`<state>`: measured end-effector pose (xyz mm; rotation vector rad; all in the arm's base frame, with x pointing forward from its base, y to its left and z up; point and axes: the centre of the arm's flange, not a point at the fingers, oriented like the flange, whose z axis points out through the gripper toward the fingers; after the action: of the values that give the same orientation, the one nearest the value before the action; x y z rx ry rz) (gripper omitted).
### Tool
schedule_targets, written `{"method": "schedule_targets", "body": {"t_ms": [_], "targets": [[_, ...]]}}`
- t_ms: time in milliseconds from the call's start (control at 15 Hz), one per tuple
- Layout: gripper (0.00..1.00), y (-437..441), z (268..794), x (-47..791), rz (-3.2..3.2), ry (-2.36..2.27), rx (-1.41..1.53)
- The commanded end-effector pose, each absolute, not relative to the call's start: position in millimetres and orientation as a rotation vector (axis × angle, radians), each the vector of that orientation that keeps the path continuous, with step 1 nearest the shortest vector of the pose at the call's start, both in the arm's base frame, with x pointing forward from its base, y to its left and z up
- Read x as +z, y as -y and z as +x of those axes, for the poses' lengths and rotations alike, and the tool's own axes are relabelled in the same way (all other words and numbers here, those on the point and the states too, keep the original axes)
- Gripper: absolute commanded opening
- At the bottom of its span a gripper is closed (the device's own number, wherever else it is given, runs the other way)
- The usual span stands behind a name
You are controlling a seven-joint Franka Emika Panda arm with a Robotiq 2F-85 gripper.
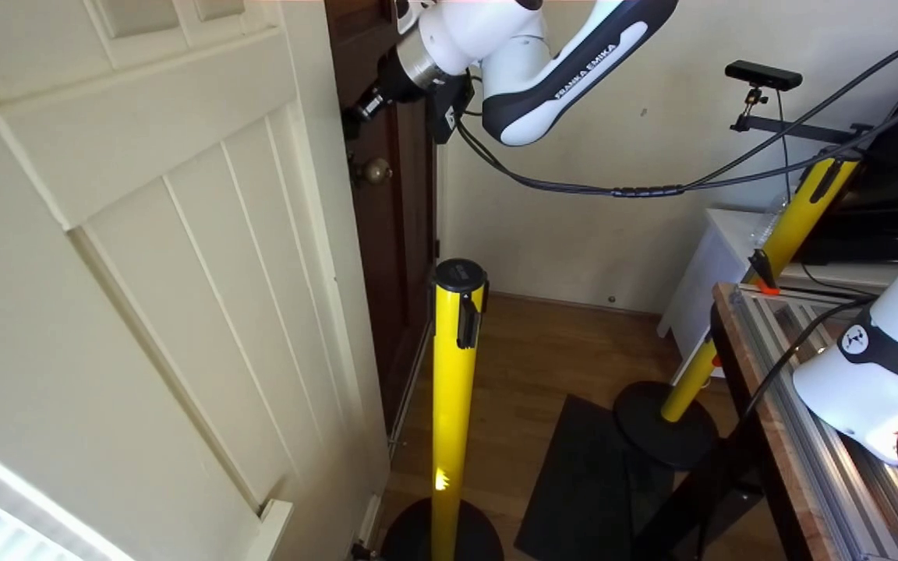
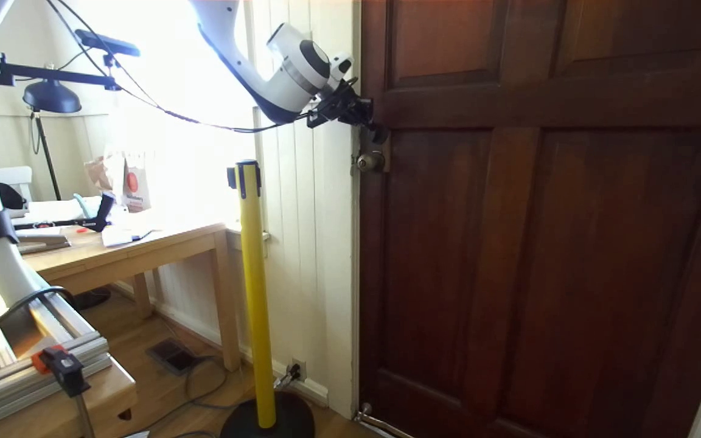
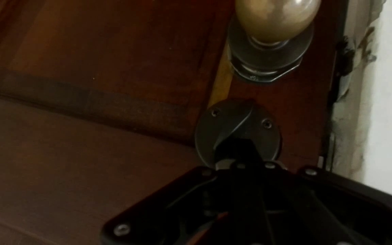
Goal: Lock the door
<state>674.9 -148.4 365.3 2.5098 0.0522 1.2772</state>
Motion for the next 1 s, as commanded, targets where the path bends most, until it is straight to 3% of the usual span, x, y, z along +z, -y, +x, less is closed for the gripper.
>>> {"method": "schedule_targets", "body": {"t_ms": [0,933], "targets": [[0.00,159.5,669.6,349.9,2.481,-0.023,1.190],[0.00,183.3,662.6,343.5,2.387,0.078,1.047]]}}
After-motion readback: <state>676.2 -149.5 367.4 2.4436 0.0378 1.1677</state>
